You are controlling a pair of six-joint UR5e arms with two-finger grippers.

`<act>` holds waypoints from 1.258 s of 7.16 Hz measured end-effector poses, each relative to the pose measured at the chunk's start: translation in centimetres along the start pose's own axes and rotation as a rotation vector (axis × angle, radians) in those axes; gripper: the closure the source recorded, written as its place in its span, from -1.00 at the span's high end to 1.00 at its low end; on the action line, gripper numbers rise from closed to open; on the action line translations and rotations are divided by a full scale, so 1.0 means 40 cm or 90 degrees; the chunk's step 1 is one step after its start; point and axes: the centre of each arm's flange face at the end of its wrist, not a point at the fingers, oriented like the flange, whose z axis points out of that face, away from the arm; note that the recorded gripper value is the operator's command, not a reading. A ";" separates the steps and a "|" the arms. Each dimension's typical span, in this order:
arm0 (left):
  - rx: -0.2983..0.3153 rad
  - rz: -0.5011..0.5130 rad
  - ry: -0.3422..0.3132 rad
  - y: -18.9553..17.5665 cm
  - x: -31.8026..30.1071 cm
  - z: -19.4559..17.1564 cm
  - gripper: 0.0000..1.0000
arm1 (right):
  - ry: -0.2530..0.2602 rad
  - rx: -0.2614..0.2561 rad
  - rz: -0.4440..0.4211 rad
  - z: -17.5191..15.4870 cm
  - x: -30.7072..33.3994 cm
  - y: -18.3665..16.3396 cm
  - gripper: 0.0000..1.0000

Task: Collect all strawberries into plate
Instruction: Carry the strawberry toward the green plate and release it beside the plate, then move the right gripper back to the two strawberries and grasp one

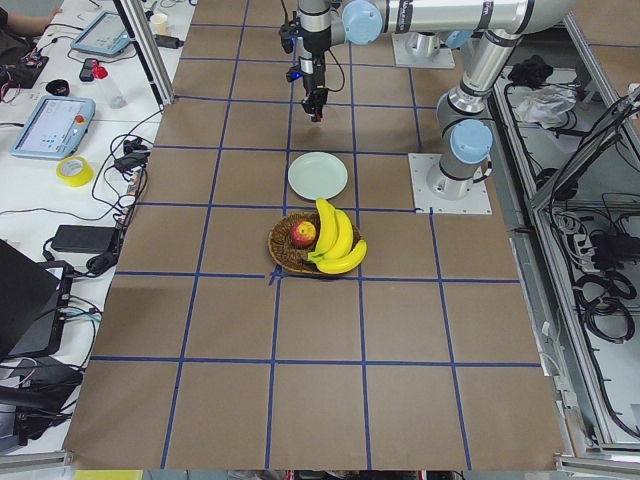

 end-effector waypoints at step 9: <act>0.002 0.006 0.000 0.000 0.008 0.001 1.00 | 0.157 0.123 -0.224 -0.207 0.138 -0.147 1.00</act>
